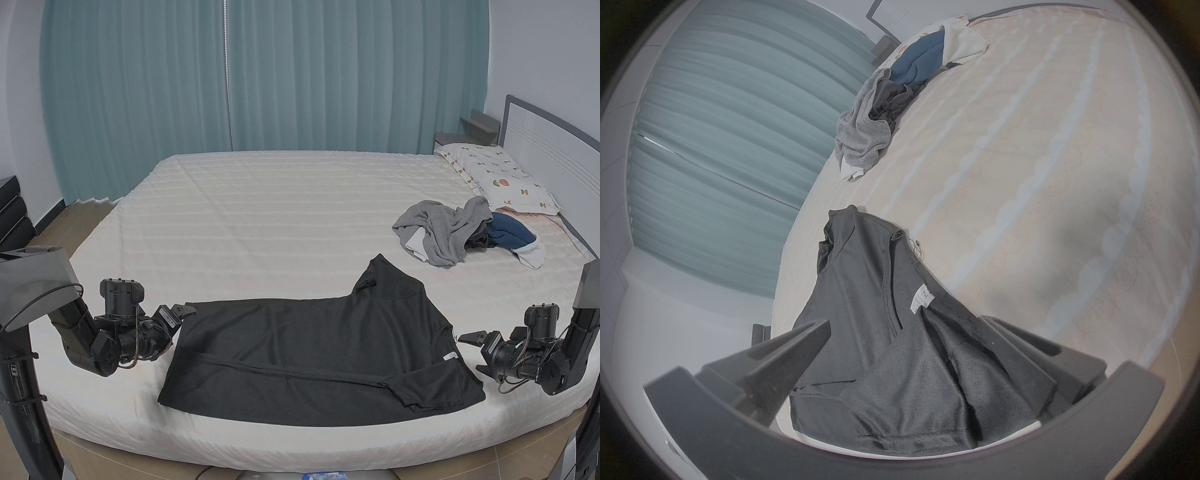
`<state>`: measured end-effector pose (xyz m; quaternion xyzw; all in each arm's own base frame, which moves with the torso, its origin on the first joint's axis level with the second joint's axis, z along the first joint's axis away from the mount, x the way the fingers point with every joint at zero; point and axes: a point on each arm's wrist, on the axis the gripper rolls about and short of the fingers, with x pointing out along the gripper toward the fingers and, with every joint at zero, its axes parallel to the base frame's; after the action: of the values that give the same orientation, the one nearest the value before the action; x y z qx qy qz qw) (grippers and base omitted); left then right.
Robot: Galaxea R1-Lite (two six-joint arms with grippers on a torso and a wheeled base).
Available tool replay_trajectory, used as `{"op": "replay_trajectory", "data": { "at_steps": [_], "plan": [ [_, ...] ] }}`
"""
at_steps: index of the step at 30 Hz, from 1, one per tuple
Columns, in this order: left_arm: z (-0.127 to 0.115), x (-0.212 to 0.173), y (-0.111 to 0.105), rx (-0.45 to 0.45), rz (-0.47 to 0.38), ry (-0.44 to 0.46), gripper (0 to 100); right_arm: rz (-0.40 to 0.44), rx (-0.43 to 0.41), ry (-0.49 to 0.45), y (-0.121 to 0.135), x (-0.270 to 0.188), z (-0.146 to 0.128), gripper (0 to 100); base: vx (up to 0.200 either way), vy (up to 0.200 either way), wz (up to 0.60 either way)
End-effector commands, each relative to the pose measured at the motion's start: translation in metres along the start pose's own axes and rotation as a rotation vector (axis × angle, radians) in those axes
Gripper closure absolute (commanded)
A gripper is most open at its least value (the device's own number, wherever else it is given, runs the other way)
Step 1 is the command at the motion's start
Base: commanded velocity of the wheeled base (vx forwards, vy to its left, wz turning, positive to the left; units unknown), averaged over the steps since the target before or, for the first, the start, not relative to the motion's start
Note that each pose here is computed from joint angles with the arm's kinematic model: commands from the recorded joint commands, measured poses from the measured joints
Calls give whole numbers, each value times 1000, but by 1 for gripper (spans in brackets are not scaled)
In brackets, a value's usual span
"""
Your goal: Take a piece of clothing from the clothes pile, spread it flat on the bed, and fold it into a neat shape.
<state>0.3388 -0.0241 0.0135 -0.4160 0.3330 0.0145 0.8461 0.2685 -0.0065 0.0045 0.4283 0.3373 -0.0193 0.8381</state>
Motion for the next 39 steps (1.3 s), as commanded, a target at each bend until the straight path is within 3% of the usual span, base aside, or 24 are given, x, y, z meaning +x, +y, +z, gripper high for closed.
{"op": "replay_trajectory", "data": {
  "at_steps": [1, 20, 21, 30, 39],
  "plan": [
    [-1, 3, 9, 7, 11, 23, 0, 0, 0, 3, 0, 0, -1, 0, 0, 0, 0],
    [-12, 11, 11, 48, 10, 56, 0, 0, -3, -1, 0, 0, 0, 0, 0, 0, 0],
    [-13, 11, 11, 50, 10, 59, 100, -1, -2, -3, 0, 0, 0, 0, 0, 0, 0],
    [-24, 13, 18, 76, 58, 77, 100, 0, -2, -4, 0, 0, 0, 0, 0, 0, 0],
    [-23, 0, 17, 86, 98, 30, 100, 29, -14, -36, 5, -3, 4, 0, 0, 0, 0]
  ]
}}
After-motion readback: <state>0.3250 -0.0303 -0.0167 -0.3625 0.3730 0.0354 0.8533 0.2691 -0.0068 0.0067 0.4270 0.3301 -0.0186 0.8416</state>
